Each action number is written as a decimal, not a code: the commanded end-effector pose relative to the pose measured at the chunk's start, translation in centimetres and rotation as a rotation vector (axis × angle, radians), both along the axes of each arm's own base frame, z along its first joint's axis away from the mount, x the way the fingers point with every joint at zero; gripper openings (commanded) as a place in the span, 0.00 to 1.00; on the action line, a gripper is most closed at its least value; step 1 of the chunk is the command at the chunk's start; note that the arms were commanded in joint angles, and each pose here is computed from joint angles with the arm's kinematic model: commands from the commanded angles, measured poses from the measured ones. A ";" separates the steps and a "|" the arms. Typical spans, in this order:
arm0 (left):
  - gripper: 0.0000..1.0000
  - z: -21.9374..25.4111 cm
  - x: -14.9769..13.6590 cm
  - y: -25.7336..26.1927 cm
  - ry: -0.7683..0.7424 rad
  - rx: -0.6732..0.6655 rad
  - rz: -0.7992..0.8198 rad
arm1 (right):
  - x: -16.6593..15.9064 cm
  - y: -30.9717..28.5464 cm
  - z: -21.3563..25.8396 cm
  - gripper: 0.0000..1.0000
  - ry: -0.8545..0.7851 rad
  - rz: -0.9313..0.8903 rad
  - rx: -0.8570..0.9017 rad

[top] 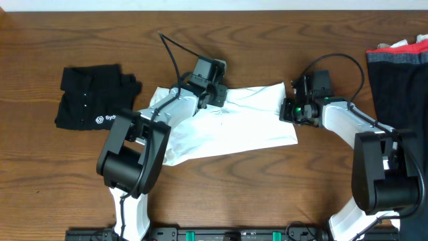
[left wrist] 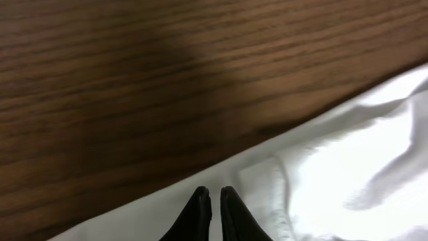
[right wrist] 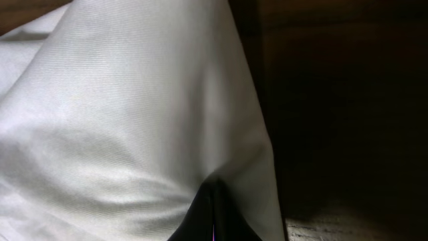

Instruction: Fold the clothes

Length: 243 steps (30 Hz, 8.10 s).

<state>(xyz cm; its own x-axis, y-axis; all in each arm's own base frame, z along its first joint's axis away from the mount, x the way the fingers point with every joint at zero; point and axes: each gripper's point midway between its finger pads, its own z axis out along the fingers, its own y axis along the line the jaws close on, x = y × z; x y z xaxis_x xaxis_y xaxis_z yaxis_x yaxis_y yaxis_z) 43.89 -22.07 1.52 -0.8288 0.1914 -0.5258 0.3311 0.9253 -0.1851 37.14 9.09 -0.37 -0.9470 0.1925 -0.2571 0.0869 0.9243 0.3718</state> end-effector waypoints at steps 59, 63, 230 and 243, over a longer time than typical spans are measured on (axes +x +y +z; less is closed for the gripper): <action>0.33 1.0 -4.7 -5.3 0.102 -0.075 -0.125 | -3.2 -0.6 -4.0 0.06 0.143 -0.006 -0.054; 0.33 1.0 -4.1 -4.4 0.099 -0.075 -0.103 | -3.2 -0.6 -4.0 0.07 0.143 -0.006 -0.054; 0.99 -1.2 -13.1 14.9 0.313 -0.041 0.442 | -6.5 -7.4 7.0 0.73 0.043 -0.052 -0.034; 0.70 -4.2 -14.4 11.7 0.437 -0.195 0.211 | -6.5 -7.4 7.0 0.71 0.043 -0.052 -0.034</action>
